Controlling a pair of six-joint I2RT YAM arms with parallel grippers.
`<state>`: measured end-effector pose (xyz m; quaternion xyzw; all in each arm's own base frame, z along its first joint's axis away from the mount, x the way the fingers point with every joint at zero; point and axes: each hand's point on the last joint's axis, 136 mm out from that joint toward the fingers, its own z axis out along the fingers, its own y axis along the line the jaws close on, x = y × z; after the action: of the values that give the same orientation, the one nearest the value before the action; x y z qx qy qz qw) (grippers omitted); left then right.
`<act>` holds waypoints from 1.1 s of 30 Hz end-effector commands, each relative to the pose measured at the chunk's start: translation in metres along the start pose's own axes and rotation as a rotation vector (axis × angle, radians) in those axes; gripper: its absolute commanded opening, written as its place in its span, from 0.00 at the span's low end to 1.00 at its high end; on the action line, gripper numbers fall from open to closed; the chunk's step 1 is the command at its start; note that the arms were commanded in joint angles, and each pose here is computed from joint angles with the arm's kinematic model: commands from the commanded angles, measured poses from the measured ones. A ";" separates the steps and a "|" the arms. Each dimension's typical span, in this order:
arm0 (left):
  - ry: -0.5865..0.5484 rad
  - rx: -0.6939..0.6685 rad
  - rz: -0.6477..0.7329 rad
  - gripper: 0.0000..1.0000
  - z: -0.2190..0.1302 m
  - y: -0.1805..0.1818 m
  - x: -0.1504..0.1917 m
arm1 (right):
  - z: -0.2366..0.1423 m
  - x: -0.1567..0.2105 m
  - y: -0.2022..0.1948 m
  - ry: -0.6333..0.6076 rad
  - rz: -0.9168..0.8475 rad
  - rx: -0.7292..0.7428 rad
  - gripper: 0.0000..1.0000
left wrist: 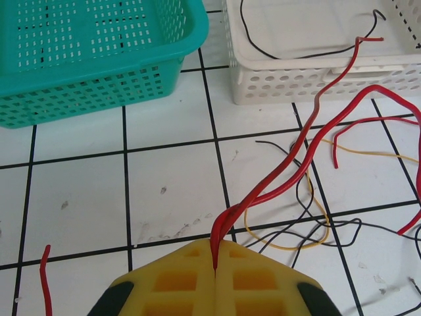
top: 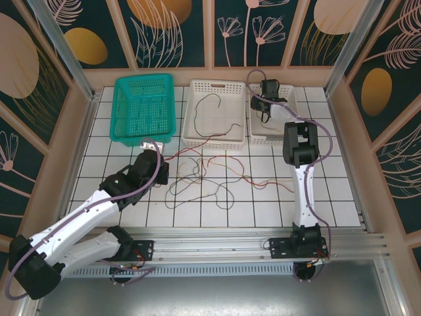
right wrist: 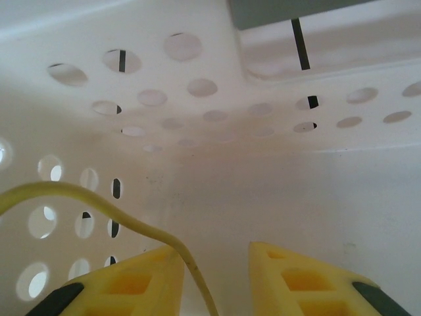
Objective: Untangle the cables
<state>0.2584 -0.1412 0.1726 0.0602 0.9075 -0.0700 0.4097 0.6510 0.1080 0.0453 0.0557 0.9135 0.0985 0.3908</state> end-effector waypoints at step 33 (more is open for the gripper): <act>0.007 0.014 0.010 0.00 0.004 -0.001 -0.001 | -0.026 -0.010 -0.045 -0.022 0.083 0.172 0.00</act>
<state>0.2589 -0.1422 0.1688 0.0613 0.9109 -0.0739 0.4013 0.6453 0.0833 0.0368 0.0916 0.9162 0.0512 0.3867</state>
